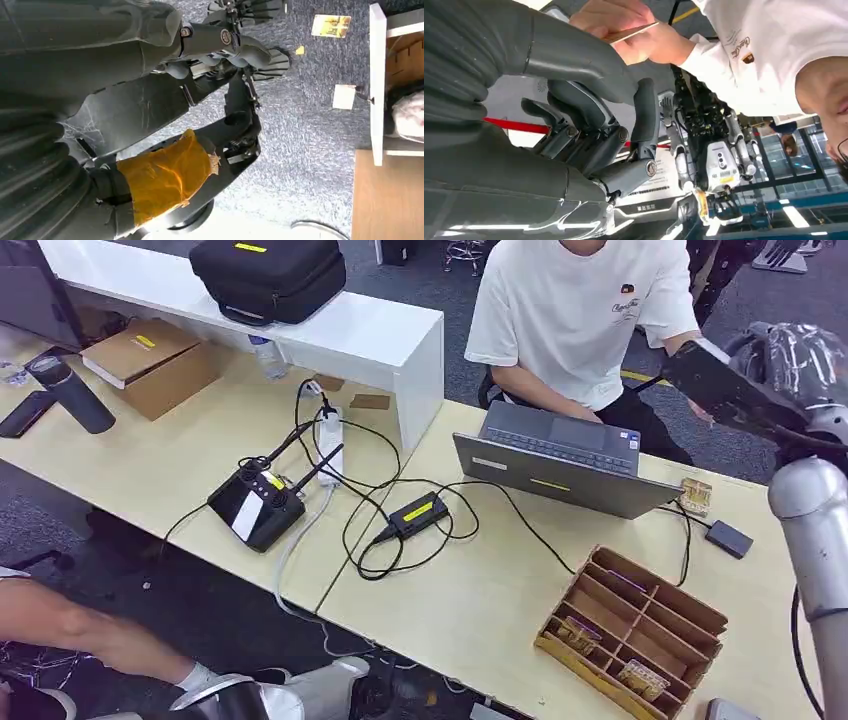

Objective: Pass the card to the sensor for recognition and then transmit it.

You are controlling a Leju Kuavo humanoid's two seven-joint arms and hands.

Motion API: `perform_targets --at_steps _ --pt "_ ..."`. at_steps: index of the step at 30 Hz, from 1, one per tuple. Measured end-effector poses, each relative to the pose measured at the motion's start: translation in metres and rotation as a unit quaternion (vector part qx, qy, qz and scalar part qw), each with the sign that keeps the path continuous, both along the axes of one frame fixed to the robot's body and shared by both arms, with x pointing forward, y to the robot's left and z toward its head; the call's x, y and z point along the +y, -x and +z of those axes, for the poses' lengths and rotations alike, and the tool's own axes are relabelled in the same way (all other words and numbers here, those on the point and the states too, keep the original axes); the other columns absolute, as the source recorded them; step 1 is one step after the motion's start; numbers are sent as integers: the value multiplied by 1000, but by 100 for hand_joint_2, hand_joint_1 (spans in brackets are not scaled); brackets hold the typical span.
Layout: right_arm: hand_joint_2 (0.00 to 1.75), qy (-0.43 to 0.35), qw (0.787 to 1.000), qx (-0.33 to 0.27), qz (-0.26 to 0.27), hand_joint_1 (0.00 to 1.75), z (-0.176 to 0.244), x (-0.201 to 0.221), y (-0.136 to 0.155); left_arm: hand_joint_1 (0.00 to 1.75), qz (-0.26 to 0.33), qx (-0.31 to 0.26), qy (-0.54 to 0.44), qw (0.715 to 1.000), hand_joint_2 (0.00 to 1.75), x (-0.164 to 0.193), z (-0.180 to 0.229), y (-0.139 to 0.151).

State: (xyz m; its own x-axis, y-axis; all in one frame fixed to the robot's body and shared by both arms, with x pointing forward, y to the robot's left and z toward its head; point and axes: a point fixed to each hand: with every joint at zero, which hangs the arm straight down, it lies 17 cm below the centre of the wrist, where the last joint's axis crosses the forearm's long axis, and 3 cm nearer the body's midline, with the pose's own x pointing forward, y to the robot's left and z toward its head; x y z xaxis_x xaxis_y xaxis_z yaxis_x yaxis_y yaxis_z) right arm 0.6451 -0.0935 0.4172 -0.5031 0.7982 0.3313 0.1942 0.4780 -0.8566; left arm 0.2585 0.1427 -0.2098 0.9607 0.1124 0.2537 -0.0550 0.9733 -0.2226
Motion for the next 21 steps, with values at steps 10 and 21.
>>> perform_targets --at_steps 10,21 --pt "175 -9 1000 2 -7 0 0 -5 -2 0 11 1 7 1000 175 -1 1 -1" --pt "175 -6 1000 3 -9 0 -3 -5 -2 0 14 2 12 1000 175 -3 1 -1"
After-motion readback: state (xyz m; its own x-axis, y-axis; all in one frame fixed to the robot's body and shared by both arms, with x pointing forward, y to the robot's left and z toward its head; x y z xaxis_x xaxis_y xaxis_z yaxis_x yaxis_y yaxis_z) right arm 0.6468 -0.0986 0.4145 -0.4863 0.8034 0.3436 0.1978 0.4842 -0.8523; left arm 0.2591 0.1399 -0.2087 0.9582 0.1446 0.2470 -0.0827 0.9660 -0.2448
